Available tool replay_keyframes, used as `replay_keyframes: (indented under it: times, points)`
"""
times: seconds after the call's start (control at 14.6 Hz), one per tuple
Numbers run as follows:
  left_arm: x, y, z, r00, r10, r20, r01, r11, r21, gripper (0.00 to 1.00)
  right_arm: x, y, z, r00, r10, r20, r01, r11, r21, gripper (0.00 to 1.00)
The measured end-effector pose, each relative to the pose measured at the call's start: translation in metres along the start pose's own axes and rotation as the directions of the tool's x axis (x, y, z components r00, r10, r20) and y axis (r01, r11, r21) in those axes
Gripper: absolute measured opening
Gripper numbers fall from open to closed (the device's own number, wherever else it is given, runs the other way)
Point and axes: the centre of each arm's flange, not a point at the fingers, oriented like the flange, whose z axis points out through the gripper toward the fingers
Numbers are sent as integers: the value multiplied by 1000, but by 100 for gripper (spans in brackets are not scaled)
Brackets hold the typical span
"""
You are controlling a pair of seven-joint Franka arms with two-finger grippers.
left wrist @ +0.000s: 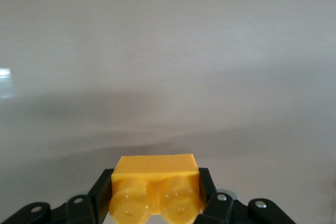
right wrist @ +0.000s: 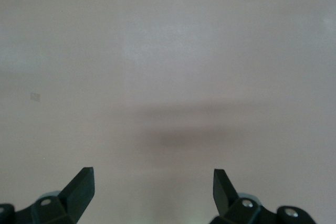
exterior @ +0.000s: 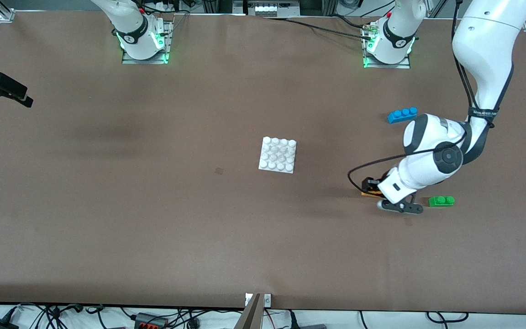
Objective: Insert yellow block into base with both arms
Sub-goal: 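Carry the yellow brick over the white plate with the left gripper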
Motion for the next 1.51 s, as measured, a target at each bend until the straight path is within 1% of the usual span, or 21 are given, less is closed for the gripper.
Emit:
replay_keyframes:
  times: [0.21, 0.48, 0.62, 0.89, 1.03, 1.1, 1.31, 1.51]
  points:
    - [-13, 72, 0, 998, -61, 29, 62, 998, -33, 68, 0, -9, 0, 1000, -17, 0, 17, 1000, 0, 100]
    - [-45, 168, 17, 998, -25, 62, 27, 999, -31, 68, 1, -7, 1, 1000, -14, 2, 14, 1000, 0, 100]
    - [-61, 204, 25, 997, -25, 76, 27, 999, -27, 68, 1, -9, 1, 1000, -17, 1, 17, 1000, 0, 100]
    - [-96, 261, 45, 994, 25, 111, -23, 1000, -19, 68, 1, -11, 1, 1000, -20, -2, 20, 1000, 0, 100]
    - [-107, 279, 56, 993, 32, 111, -30, 999, -22, 68, 2, -13, 0, 1000, -24, -6, 24, 1000, 0, 100]
    - [-108, 283, 61, 994, 48, 97, -46, 999, -17, 68, 2, -14, 0, 1000, -27, -7, 27, 1000, 0, 100]
    - [-105, 277, 79, 995, 78, 62, -79, 997, 21, 68, 2, -16, -1, 999, -30, -10, 30, 1000, 0, 100]
    - [-103, 278, 86, 995, 86, 54, -87, 996, 26, 68, 2, -17, -2, 999, -32, -11, 32, 999, 0, 100]
